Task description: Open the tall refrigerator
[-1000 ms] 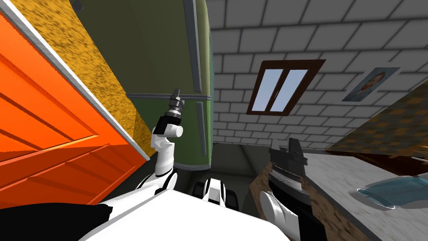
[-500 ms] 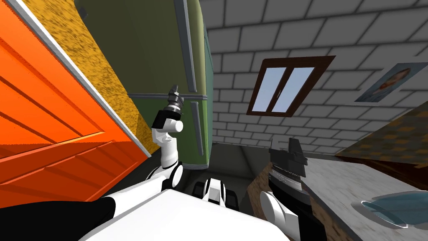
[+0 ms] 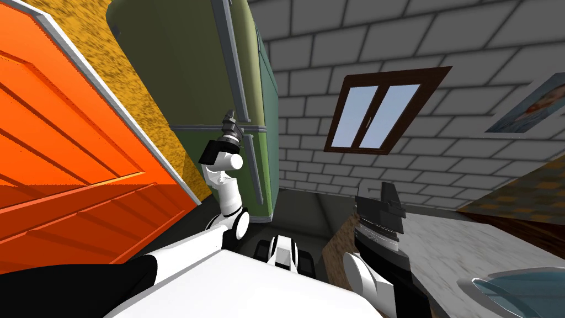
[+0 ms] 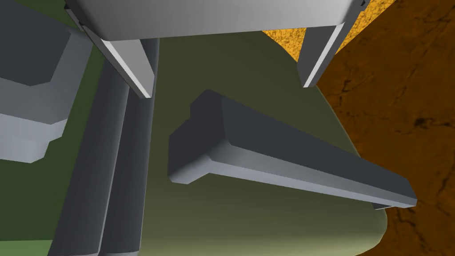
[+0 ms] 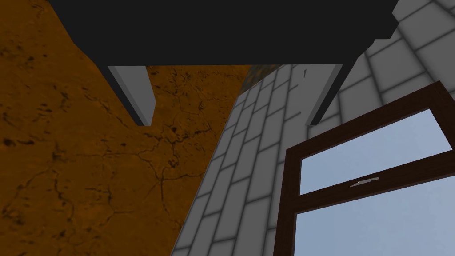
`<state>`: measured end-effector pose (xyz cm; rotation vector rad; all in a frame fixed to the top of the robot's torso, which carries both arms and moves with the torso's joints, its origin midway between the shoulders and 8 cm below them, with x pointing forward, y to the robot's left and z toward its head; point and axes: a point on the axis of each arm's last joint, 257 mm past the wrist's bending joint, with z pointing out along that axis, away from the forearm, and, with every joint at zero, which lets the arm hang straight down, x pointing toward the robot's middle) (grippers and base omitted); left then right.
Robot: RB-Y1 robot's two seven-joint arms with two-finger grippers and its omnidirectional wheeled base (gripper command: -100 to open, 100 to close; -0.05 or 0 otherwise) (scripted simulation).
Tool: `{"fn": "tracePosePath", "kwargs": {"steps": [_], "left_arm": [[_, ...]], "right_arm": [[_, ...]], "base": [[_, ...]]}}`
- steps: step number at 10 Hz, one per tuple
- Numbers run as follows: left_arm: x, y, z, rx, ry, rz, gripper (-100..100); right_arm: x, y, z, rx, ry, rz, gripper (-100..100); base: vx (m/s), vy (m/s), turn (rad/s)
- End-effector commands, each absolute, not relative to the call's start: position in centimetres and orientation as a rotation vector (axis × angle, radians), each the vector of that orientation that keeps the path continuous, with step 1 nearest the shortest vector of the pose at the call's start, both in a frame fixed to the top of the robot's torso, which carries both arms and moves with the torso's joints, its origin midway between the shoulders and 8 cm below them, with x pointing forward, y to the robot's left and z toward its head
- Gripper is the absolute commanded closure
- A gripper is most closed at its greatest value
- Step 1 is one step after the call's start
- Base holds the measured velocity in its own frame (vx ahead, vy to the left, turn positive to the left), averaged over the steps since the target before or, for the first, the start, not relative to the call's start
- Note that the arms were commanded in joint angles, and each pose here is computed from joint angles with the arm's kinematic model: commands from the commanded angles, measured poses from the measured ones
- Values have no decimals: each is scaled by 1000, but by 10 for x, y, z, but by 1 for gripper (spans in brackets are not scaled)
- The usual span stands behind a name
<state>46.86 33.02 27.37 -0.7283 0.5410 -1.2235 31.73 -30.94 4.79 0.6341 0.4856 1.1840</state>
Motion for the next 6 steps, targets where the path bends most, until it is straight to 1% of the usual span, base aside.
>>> {"fn": "tracePosePath", "kwargs": {"steps": [1,4,6], "left_arm": [[477,322,267,-794,536,-1287,-100],[479,319,264,-813,529,-1311,-100],[473,318,276,-814,529,-1311,-100]], "right_arm": [[317,-309,48,634,486,1184,0],[317,-309,48,634,486,1184,0],[317,-309,48,634,486,1184,0]], "base": [[10,-61,46],[-2,-36,14],[52,12,-3]]}}
